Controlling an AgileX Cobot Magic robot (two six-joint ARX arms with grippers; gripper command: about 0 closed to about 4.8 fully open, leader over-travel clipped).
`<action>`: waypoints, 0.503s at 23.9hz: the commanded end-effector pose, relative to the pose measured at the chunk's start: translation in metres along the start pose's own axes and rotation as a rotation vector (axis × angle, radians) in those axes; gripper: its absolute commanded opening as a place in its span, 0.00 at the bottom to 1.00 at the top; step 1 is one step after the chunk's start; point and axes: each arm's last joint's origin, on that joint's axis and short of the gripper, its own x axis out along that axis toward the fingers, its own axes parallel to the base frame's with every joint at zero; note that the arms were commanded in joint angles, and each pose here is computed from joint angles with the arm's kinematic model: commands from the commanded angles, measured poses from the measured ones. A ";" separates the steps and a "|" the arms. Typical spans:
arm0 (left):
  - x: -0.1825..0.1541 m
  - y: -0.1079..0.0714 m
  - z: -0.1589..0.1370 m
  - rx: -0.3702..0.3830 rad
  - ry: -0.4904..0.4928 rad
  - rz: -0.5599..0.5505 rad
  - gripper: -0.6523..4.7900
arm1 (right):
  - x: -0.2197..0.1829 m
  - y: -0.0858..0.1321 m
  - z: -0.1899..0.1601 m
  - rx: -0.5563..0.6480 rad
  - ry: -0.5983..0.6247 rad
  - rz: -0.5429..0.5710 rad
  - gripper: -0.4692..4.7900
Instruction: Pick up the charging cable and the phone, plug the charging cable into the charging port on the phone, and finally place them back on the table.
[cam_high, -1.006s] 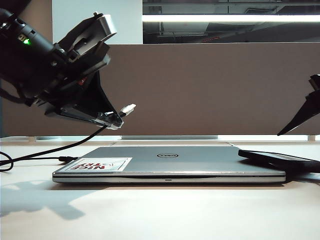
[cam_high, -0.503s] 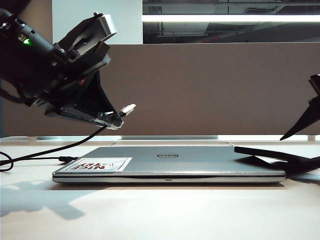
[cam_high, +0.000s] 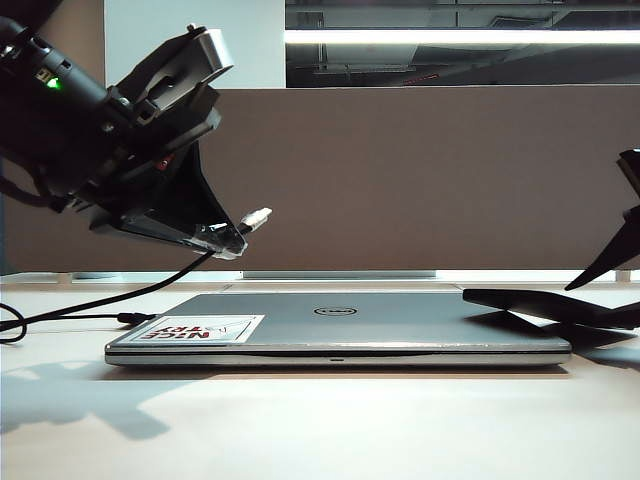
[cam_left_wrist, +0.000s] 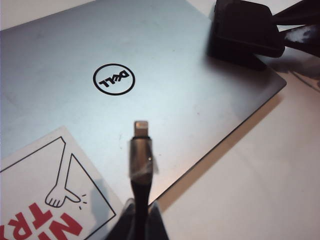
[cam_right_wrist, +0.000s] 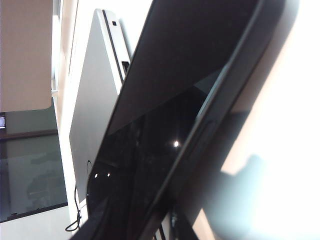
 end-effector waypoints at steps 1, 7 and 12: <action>0.000 0.000 0.003 0.003 -0.018 -0.003 0.11 | 0.000 -0.011 -0.005 0.051 0.001 -0.088 0.39; 0.000 0.000 0.003 0.003 -0.018 -0.003 0.11 | 0.000 -0.012 -0.004 0.049 -0.026 -0.106 0.36; 0.000 0.000 0.003 0.003 -0.018 -0.003 0.11 | 0.000 -0.012 -0.004 0.048 -0.046 -0.120 0.37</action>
